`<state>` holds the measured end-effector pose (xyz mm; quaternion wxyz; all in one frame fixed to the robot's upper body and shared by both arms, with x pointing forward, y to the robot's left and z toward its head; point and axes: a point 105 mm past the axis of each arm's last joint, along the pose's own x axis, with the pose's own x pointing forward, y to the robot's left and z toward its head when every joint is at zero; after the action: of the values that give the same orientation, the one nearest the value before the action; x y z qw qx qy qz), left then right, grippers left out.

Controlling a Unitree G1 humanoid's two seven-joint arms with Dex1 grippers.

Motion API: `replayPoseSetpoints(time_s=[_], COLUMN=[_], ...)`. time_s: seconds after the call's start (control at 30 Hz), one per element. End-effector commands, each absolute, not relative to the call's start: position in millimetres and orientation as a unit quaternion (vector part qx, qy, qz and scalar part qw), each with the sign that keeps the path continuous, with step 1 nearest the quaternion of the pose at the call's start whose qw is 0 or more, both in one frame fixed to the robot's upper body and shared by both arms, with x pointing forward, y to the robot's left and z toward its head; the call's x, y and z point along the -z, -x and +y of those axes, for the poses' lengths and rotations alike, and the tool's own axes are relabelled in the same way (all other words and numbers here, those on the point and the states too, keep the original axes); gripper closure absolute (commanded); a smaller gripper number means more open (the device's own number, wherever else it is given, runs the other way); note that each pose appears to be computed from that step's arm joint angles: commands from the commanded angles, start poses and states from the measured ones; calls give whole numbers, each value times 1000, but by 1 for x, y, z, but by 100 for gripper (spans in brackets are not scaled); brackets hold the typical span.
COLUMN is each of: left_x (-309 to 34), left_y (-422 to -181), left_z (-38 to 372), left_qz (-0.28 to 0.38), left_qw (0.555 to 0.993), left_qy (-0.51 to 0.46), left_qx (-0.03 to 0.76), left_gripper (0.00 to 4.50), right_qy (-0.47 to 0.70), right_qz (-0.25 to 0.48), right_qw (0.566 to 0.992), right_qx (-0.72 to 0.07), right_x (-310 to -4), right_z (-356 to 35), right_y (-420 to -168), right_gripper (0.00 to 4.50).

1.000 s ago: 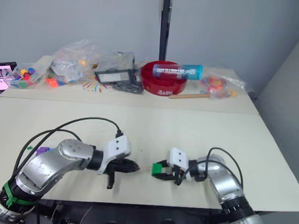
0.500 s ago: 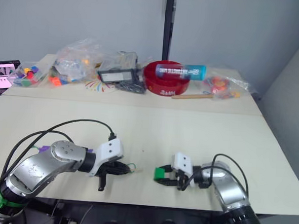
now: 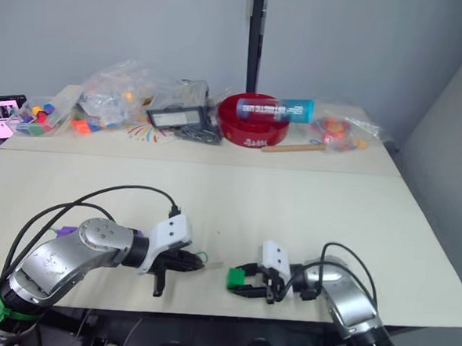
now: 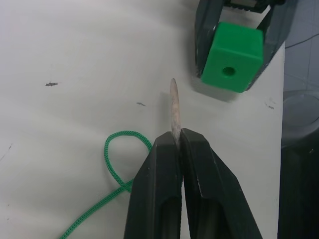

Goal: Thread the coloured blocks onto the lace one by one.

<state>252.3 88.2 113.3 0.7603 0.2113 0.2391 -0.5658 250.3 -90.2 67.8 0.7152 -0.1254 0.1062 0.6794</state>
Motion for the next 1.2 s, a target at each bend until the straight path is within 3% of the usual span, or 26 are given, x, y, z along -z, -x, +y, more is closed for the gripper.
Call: replayPoseSetpoints(time_s=[0.03, 0.3, 1.2], left_x=[-125, -121, -113], left_y=[-245, -237, -243], left_z=[83, 78, 58], left_qz=[217, 243, 252], left_qw=[752, 728, 726], left_qy=[-215, -226, -234], left_qx=[584, 600, 595], left_gripper=[450, 450, 450], right_qy=[149, 164, 167], right_qz=[105, 116, 111], right_qw=[717, 725, 729], right_qx=[-673, -658, -655], right_x=[-66, -57, -61], right_z=[-93, -95, -89], right_y=[-255, -263, -264], right_gripper=[331, 331, 331])
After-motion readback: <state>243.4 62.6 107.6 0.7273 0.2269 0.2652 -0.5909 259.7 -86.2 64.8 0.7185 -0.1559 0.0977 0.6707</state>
